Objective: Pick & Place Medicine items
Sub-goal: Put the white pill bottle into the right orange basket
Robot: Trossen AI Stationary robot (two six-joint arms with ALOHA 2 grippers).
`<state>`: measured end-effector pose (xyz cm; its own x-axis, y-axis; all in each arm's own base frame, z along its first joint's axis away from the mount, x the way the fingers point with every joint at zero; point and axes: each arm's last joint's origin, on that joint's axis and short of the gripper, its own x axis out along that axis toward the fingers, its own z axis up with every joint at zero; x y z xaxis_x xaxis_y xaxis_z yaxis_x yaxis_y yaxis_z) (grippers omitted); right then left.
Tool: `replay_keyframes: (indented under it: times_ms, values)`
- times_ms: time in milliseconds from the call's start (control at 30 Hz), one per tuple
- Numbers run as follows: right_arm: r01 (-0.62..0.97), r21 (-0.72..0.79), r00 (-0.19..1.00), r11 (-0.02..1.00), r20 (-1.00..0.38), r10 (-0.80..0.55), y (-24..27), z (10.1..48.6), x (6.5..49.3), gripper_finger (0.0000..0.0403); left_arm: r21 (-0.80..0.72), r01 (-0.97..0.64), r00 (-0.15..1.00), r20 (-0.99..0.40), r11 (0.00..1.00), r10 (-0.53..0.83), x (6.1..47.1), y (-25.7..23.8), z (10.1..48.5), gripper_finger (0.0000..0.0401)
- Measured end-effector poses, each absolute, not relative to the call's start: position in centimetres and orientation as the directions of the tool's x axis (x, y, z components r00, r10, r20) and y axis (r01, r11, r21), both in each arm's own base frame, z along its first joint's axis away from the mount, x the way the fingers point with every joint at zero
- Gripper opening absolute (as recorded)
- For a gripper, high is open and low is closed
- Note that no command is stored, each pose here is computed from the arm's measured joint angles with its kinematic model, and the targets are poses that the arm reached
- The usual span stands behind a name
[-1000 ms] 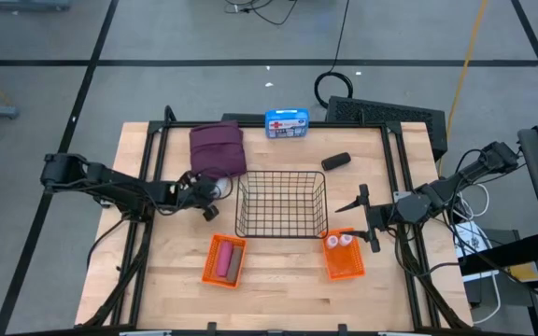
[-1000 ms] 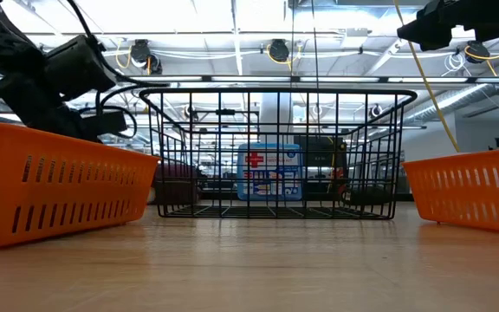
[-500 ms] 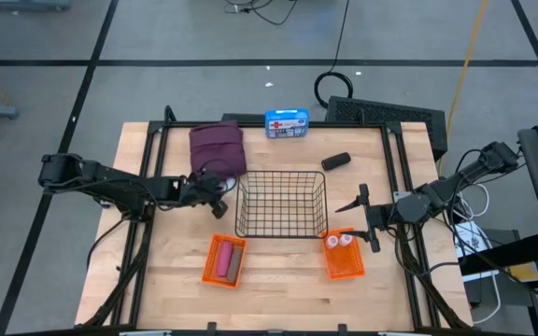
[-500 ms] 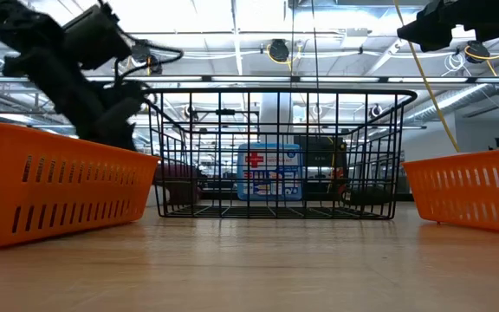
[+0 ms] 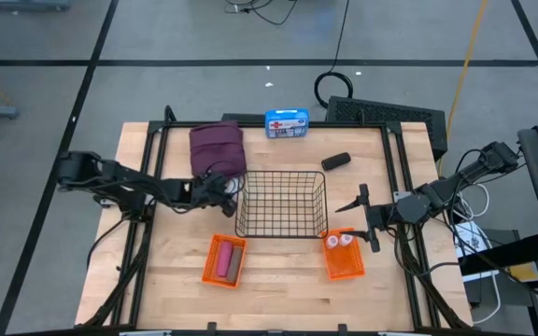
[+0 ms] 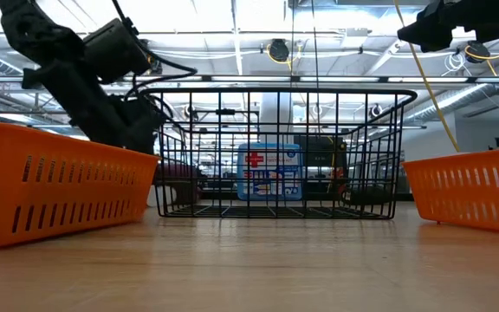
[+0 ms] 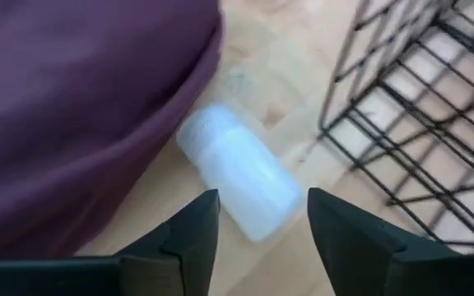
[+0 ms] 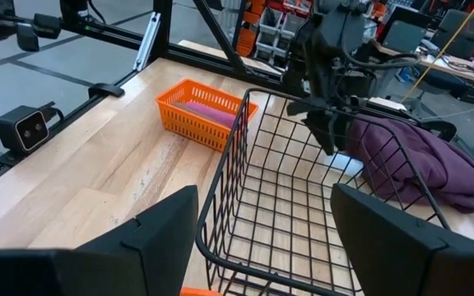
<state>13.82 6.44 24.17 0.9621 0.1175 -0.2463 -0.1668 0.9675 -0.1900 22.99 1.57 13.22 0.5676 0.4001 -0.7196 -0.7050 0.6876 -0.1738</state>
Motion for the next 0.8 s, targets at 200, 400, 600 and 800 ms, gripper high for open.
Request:
replay_keyframes:
  times_ms: [200, 400, 600, 800]
  values:
    - [-0.139, -0.196, 0.966, 0.971, -0.243, 0.090, 6.36, 24.19, 13.83, 0.0265, -0.184, -0.764, 0.540, -0.707, 0.619, 0.457, 23.28, 1.74, 12.49, 0.0197]
    - [-0.143, -0.196, 0.965, 0.970, -0.244, 0.093, 6.37, 24.18, 13.83, 0.0265, -0.159, -0.771, 0.516, -0.724, 0.617, 0.458, 23.13, 1.74, 12.16, 0.0183]
    - [-0.142, -0.196, 0.966, 0.970, -0.243, 0.093, 6.36, 24.19, 13.82, 0.0265, -0.115, -0.773, 0.496, -0.723, 0.624, 0.481, 22.97, 1.81, 12.09, 0.0166]
    - [-0.142, -0.196, 0.966, 0.970, -0.243, 0.093, 6.36, 24.19, 13.82, 0.0265, -0.044, -0.733, 0.494, -0.719, 0.679, 0.488, 22.97, 1.83, 12.11, 0.0161]
